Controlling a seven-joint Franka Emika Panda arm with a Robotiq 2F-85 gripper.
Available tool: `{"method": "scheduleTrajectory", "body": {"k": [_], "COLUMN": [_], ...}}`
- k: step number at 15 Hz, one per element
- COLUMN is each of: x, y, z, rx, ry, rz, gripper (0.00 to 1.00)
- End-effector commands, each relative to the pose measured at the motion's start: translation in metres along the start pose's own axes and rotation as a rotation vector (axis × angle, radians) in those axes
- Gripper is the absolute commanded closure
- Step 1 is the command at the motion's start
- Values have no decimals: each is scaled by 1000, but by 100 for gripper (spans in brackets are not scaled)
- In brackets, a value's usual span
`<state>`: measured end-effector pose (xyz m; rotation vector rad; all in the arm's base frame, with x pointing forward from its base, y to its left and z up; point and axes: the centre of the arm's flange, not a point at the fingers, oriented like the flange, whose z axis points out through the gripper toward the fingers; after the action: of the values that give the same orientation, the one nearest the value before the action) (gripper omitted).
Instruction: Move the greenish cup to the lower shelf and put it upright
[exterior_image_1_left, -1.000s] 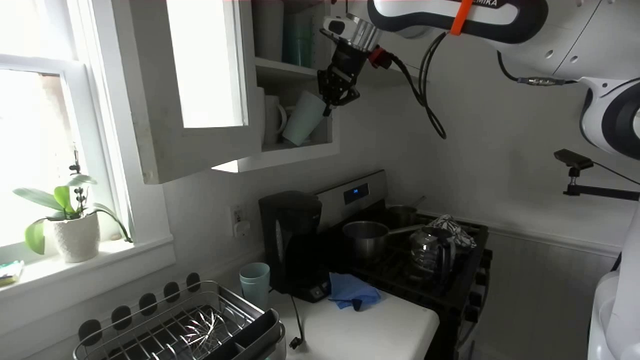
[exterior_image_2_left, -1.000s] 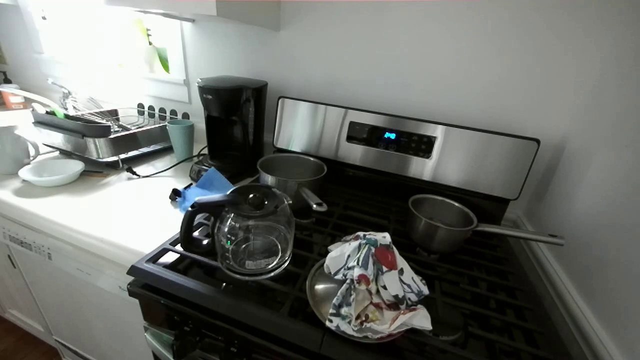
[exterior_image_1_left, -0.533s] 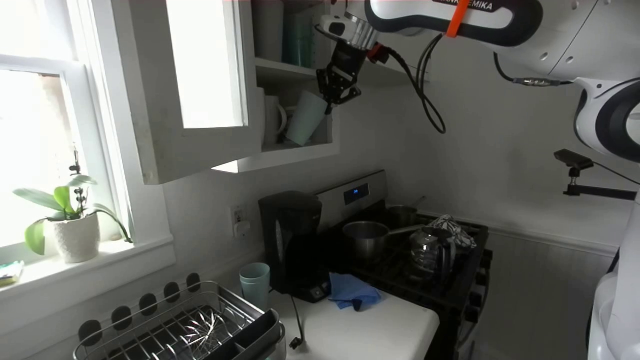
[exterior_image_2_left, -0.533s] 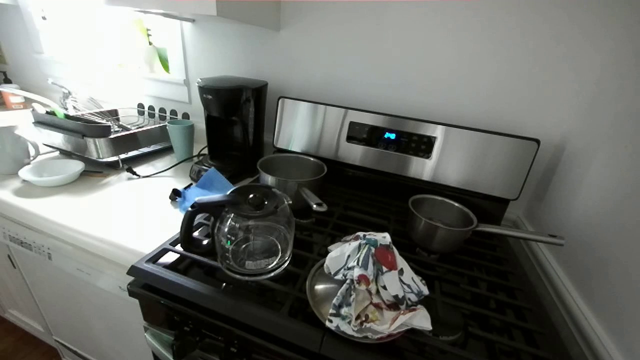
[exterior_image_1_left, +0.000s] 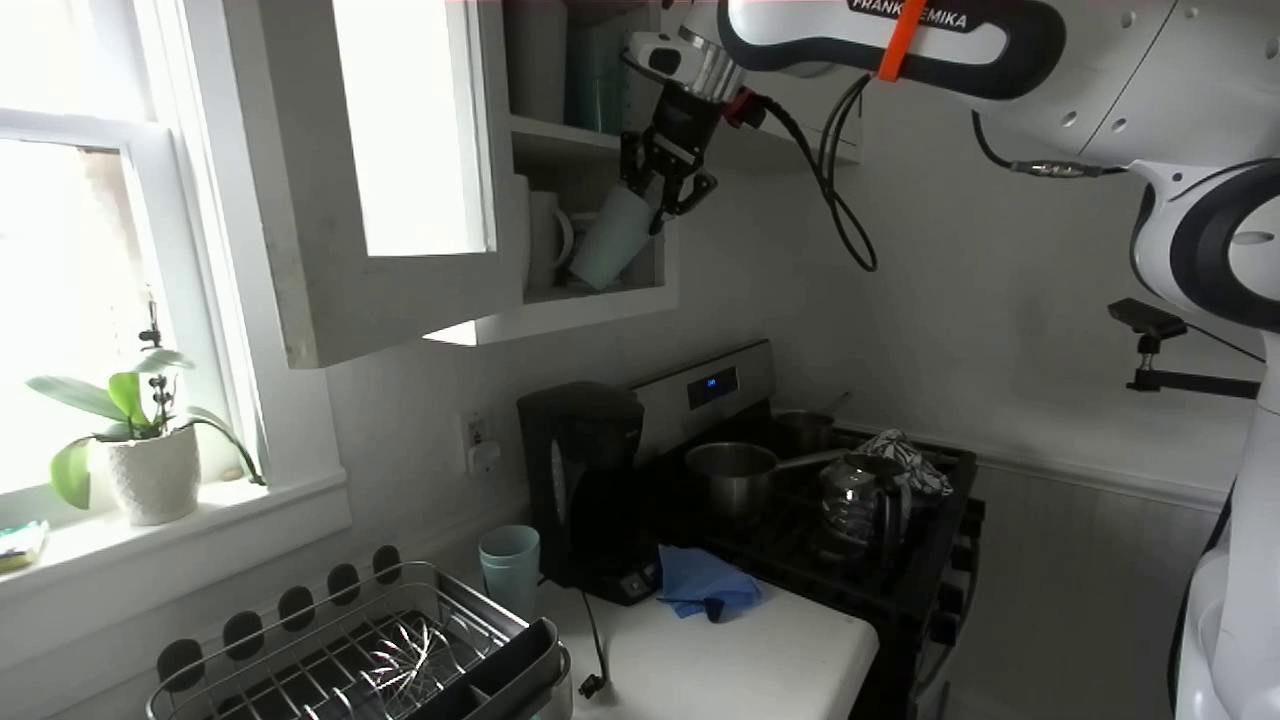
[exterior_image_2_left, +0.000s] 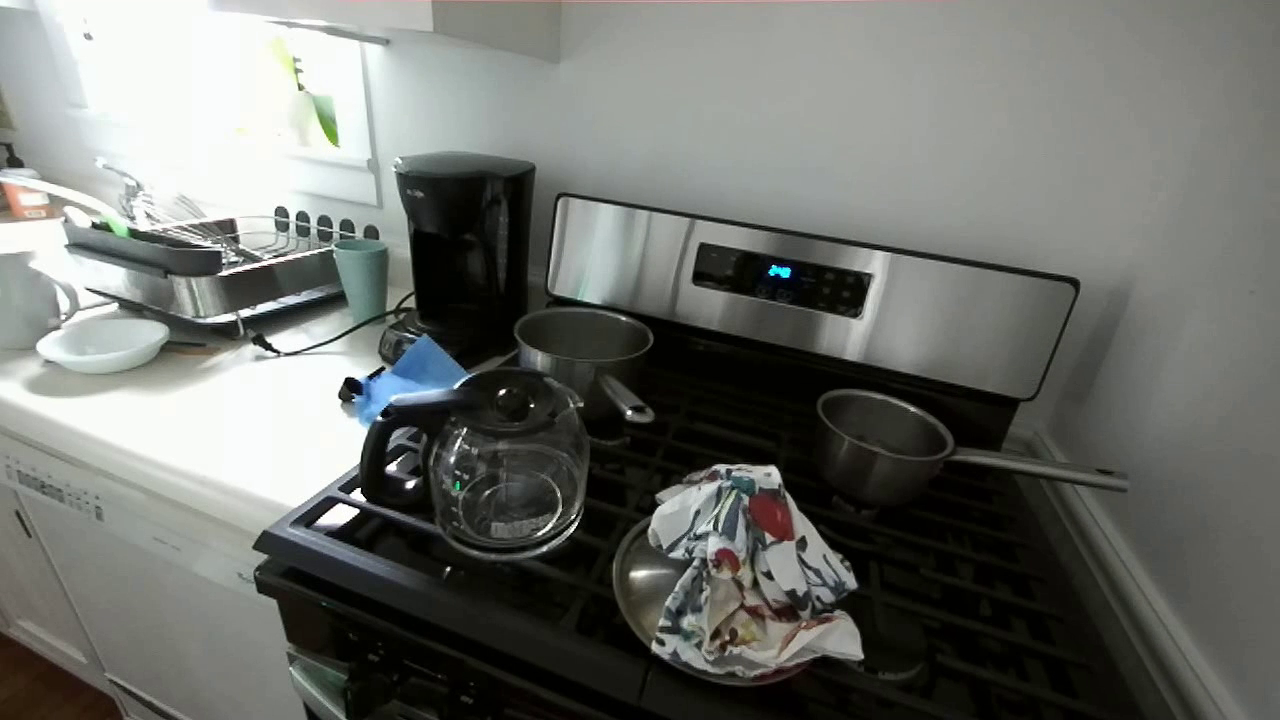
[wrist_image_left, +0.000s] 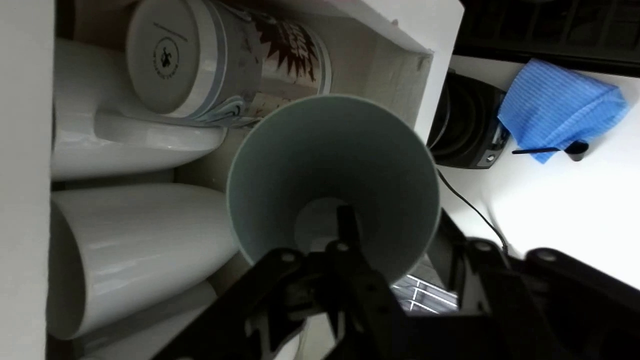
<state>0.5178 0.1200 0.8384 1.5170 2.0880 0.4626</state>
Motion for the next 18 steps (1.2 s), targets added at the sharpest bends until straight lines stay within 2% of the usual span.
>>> {"method": "scheduleTrajectory", "body": {"k": [1, 2, 4, 5, 13, 18], "x": [0, 1, 1, 3, 15, 13], "y": [23, 24, 25, 26, 35, 36], "z": [3, 4, 6, 7, 3, -2], "rx": [-55, -62, -69, -73, -98, -58], "ry": [-10, -7, -2, 2, 12, 4], "rz": [-42, -43, -52, -60, -224, -332], "gripper": [82, 83, 97, 100, 99, 99]}}
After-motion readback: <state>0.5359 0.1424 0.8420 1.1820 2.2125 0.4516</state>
